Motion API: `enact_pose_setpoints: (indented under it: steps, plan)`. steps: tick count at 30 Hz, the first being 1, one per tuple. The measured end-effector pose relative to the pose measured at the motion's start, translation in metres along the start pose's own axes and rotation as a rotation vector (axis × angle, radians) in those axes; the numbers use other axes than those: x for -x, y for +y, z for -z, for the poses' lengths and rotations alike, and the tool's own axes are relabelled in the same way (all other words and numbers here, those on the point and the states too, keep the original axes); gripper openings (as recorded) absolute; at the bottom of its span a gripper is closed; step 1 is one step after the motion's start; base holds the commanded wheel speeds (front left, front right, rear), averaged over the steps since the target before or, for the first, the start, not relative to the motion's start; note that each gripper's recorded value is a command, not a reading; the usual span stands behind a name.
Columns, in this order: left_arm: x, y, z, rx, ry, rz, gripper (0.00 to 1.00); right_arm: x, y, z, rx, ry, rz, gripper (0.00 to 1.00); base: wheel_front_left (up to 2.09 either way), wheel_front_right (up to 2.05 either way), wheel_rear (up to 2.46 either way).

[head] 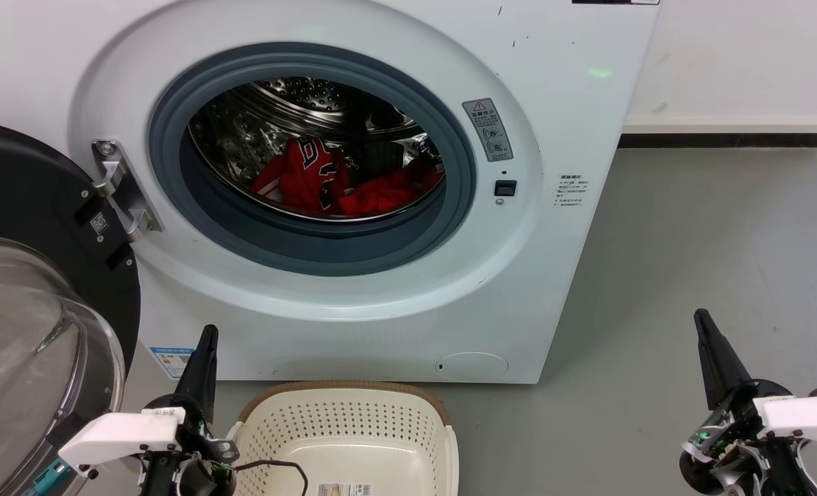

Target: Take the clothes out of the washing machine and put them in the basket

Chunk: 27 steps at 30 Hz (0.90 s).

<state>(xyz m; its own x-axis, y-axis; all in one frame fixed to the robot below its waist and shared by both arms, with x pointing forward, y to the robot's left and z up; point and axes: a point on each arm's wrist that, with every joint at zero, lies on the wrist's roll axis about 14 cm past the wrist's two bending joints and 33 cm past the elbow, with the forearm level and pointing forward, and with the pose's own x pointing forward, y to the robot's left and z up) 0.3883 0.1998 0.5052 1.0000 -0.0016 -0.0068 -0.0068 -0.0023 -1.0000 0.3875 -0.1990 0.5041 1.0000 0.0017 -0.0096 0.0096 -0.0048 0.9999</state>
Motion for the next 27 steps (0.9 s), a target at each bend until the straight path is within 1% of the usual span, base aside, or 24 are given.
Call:
enact_pose_setpoints:
  steps: [27]
  plan:
    - [0.0,0.0,0.0,0.0,0.0,0.0,0.0,0.0,0.0,0.0,0.0,0.0,0.0,0.0,0.0,0.0,0.0]
